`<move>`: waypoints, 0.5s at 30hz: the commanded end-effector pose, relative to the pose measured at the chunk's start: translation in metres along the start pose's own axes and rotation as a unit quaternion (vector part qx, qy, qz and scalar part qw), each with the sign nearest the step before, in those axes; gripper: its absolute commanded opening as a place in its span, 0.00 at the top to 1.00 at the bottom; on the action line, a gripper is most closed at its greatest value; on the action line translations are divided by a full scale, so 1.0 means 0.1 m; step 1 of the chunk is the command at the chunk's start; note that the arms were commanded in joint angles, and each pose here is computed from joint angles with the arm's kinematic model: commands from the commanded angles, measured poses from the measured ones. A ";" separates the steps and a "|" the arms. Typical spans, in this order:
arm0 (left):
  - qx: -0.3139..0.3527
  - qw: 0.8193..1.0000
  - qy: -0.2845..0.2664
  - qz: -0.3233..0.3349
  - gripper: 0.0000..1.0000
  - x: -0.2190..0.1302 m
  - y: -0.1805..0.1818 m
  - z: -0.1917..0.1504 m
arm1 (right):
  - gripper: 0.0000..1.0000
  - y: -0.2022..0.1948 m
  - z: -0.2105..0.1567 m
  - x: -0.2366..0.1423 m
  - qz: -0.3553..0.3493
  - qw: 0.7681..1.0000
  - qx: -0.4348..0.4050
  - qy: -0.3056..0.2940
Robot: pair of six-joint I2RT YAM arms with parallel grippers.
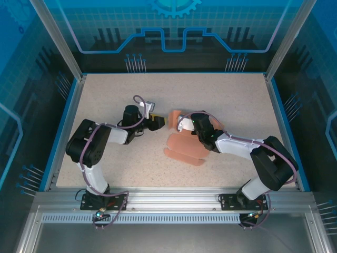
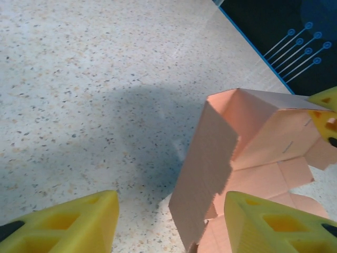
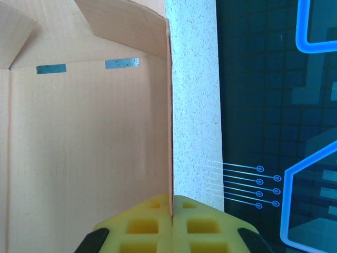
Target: Fold the paper box
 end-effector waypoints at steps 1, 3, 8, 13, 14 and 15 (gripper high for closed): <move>-0.014 1.000 -0.001 0.021 0.46 0.09 0.13 0.03 | 0.95 -0.09 -0.02 -0.04 -0.006 1.000 0.013 -0.004; -0.020 0.999 0.006 0.028 0.47 0.12 0.18 0.00 | 0.95 -0.09 -0.01 -0.04 -0.007 1.000 0.014 -0.004; -0.022 0.999 0.027 0.028 0.49 0.23 0.21 -0.06 | 0.95 -0.09 0.00 -0.03 -0.005 1.000 0.014 -0.006; -0.002 0.999 0.048 0.016 0.49 0.34 0.10 -0.12 | 0.95 -0.08 -0.01 -0.03 -0.004 1.000 0.014 -0.005; 0.002 0.999 0.052 0.012 0.49 0.36 0.07 -0.13 | 0.95 -0.08 -0.01 -0.03 -0.005 1.000 0.014 -0.005; 0.006 0.998 0.055 0.007 0.49 0.37 0.05 -0.14 | 0.95 -0.09 0.00 -0.04 -0.006 1.000 0.015 -0.006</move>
Point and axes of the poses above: each hand's point on the last joint's axis, 136 mm out from that joint toward the fingers, its own x axis out along the fingers, its own y axis along the line the jaws close on, z = x × y, the point moved 2 cm from there along -x, back along the fingers, and after that the axes turned 4 degrees about x, right-handed, at the moved point
